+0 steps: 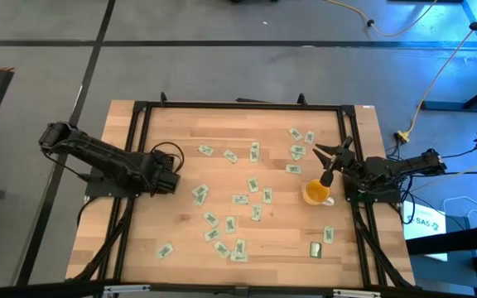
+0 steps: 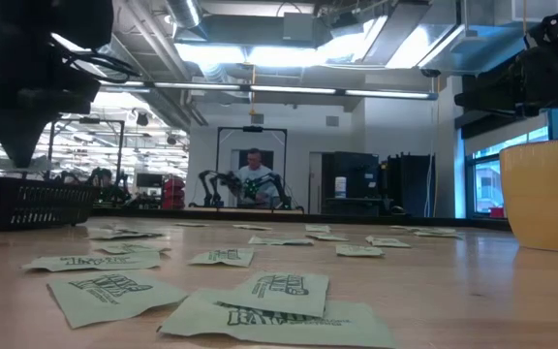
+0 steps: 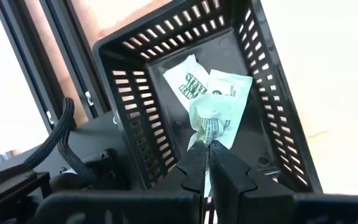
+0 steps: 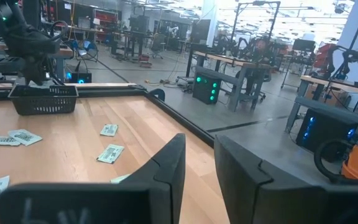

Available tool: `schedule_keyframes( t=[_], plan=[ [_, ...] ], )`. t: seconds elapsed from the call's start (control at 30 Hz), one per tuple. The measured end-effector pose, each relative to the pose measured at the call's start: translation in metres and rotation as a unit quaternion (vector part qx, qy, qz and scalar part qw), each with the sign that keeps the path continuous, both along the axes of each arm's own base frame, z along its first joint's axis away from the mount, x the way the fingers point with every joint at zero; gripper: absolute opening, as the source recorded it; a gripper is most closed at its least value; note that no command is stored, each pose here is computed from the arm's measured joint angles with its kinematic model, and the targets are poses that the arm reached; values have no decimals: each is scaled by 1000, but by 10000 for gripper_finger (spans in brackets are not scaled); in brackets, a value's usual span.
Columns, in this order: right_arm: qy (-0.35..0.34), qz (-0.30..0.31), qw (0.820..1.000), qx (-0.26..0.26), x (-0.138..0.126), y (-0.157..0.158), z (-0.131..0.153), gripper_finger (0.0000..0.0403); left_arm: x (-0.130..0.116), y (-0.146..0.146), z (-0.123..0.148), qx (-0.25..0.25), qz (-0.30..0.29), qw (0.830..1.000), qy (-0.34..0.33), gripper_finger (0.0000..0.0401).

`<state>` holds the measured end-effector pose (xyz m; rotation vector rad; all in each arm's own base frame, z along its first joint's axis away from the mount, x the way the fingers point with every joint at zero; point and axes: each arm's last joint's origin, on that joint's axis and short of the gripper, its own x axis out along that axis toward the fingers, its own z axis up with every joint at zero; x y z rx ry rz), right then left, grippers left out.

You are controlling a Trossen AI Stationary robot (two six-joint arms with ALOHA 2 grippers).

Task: Pick and place Stevia / Truvia into bins
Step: Put the stevia packet into the black bin

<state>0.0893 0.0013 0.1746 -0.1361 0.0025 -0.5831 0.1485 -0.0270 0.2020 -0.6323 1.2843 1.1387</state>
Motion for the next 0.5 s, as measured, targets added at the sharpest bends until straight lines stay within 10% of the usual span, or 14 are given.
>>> schedule_keyframes(
  t=[0.5],
  plan=[
    [0,0,1000,0,0,0,0,90,0,0,0,-2,-25,1000,7,28]
  ],
)
